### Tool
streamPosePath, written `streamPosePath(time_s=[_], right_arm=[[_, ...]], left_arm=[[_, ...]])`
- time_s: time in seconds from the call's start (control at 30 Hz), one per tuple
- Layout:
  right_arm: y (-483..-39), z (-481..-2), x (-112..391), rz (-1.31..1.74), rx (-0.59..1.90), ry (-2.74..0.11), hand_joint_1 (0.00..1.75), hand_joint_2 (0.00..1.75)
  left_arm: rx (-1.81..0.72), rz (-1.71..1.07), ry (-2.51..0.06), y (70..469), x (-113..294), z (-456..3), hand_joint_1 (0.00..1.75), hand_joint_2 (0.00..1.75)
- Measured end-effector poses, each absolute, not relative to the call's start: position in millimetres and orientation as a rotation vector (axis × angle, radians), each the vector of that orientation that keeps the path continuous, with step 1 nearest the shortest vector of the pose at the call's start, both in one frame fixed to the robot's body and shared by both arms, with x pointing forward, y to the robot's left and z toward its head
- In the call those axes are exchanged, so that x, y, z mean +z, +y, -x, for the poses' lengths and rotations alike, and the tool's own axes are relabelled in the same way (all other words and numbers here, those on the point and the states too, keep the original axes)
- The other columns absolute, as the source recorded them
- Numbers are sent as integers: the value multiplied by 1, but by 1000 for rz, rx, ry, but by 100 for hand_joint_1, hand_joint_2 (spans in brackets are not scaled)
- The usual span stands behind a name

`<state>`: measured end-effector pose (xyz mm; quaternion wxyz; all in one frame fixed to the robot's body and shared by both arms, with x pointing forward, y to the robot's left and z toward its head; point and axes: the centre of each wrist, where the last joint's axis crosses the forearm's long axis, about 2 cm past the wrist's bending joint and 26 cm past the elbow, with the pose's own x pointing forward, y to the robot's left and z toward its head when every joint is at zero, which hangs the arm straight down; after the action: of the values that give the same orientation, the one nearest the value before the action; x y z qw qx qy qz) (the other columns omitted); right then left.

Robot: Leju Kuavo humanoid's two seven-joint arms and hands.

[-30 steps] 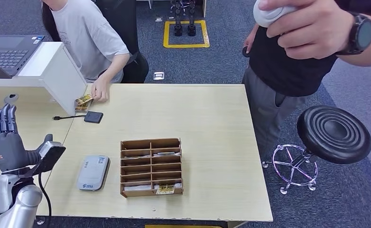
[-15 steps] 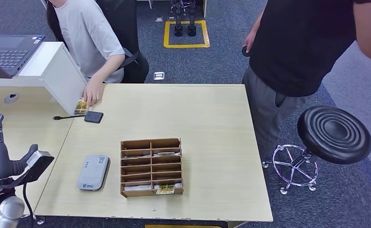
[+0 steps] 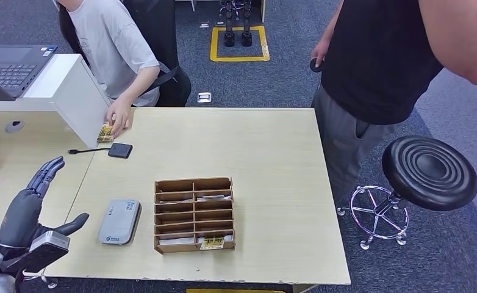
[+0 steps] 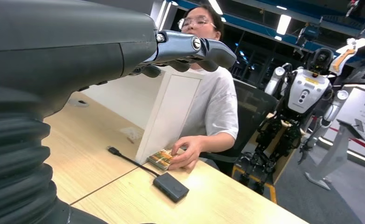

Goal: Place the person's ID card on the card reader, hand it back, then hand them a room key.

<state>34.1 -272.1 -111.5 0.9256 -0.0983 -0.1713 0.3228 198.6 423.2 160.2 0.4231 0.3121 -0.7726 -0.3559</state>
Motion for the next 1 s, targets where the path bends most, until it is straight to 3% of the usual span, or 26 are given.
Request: streamPosePath(time_s=[0.6, 1.0], right_arm=[[-273, -34, -112, 203, 661, -350, 0, 175], [-273, -35, -112, 198, 660, -328, 0, 175]], left_arm=[[-952, -735, -1967, 417, 167, -196, 0, 175], [-1279, -690, -2051, 311, 158, -206, 0, 175]])
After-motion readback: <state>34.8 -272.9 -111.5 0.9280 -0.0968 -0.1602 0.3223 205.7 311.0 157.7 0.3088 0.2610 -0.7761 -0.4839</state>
